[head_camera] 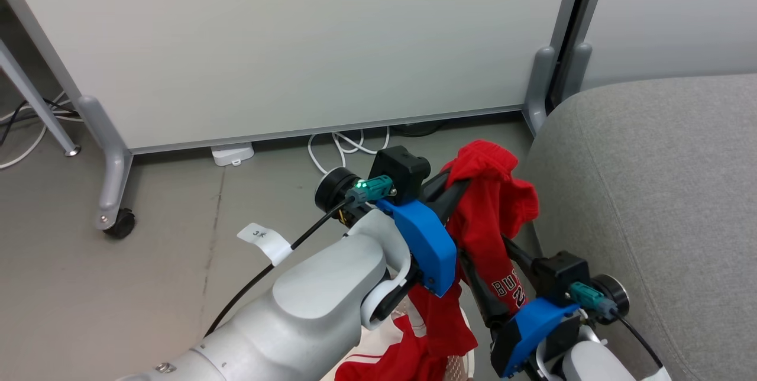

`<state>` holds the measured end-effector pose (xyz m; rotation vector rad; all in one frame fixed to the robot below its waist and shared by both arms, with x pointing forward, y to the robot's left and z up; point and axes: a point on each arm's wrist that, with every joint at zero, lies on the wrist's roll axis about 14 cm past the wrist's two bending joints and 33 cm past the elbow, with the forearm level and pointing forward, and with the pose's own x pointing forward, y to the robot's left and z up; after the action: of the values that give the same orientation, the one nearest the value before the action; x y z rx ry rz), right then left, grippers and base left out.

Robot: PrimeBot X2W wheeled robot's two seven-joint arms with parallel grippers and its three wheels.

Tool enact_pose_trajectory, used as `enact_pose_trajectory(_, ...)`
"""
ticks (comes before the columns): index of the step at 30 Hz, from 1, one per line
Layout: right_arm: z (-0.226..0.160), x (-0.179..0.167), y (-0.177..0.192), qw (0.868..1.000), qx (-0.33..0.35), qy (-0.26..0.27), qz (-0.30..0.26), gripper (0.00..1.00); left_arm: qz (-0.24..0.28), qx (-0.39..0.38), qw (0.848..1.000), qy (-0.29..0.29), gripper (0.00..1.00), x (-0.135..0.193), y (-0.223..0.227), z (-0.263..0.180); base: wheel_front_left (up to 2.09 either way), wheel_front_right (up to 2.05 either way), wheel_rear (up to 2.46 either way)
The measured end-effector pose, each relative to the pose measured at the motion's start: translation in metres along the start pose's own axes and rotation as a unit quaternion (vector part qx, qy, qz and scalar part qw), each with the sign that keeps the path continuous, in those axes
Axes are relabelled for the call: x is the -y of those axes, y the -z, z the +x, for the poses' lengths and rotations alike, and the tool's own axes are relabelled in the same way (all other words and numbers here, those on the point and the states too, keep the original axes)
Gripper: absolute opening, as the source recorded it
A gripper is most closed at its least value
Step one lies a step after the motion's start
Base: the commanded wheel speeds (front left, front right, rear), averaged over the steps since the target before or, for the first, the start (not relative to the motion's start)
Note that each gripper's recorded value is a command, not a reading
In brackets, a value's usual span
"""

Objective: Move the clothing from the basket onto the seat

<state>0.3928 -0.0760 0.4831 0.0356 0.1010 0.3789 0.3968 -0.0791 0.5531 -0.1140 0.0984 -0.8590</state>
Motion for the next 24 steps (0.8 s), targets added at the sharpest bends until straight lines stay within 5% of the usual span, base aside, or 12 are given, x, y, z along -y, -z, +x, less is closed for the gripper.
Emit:
enact_pose_trajectory(10,0.021,-0.003,-0.004,1.000,-0.011,-0.016,-0.005,1.00,0.000,0.002,1.000,0.007,0.00,0.004,-0.004,0.002,0.00,0.00,0.00)
enact_pose_trajectory(11,0.022,-0.002,-0.003,1.000,-0.012,-0.015,0.001,0.49,-0.001,0.002,1.000,0.007,0.00,0.004,-0.004,0.002,0.00,0.00,0.00)
enact_pose_trajectory(12,0.023,-0.002,-0.003,1.000,-0.012,-0.015,0.003,0.18,-0.001,0.001,1.000,0.006,0.00,0.004,-0.003,0.002,0.00,0.00,0.00)
enact_pose_trajectory(13,0.024,-0.002,-0.003,1.000,-0.011,-0.016,0.005,0.00,-0.001,0.000,1.000,0.007,0.00,0.005,-0.003,0.002,0.00,0.00,0.00)
enact_pose_trajectory(24,0.029,-0.002,-0.001,1.000,-0.008,-0.017,0.021,0.00,0.000,-0.003,1.000,0.001,0.00,0.001,-0.001,0.001,0.00,0.00,0.00)
